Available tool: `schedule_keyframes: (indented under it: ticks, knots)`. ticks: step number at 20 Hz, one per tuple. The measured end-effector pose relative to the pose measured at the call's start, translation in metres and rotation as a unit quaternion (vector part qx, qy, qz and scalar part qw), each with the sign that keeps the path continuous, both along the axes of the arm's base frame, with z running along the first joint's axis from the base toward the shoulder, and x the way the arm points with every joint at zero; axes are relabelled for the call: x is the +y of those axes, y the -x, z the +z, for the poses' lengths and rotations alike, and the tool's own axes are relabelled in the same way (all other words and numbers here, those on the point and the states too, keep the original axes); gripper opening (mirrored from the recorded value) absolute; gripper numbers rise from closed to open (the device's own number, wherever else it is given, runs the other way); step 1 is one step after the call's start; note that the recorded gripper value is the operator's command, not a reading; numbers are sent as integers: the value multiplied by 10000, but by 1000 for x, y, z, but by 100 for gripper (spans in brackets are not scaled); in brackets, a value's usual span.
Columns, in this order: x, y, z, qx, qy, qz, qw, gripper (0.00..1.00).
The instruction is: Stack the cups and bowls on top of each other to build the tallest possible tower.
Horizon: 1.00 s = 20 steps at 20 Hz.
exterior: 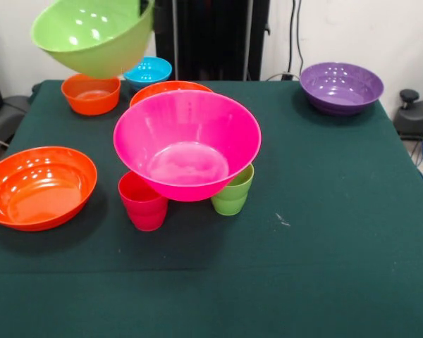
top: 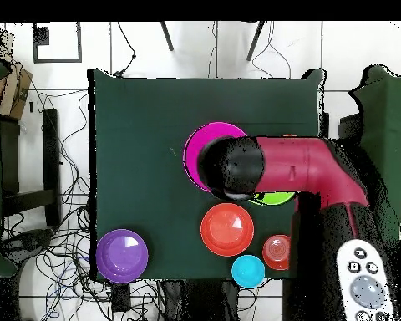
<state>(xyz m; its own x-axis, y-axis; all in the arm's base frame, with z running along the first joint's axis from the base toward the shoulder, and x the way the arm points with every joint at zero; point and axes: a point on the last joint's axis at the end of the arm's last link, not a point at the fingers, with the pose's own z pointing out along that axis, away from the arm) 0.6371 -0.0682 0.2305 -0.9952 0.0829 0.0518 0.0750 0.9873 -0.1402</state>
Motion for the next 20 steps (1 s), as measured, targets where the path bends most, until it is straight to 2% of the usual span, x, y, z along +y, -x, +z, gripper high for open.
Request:
schedule_keyframes:
  ticks: [3, 8, 11, 20]
  knots:
    - [18, -1, 3, -71, 21, 36, 10000, 0]
    - [28, 4, 12, -150, 47, 1, 9999, 0]
    - [18, 10, 21, -224, 61, -127, 9997, 0]
    - [-37, 33, 39, -408, 315, -605, 9968, 0]
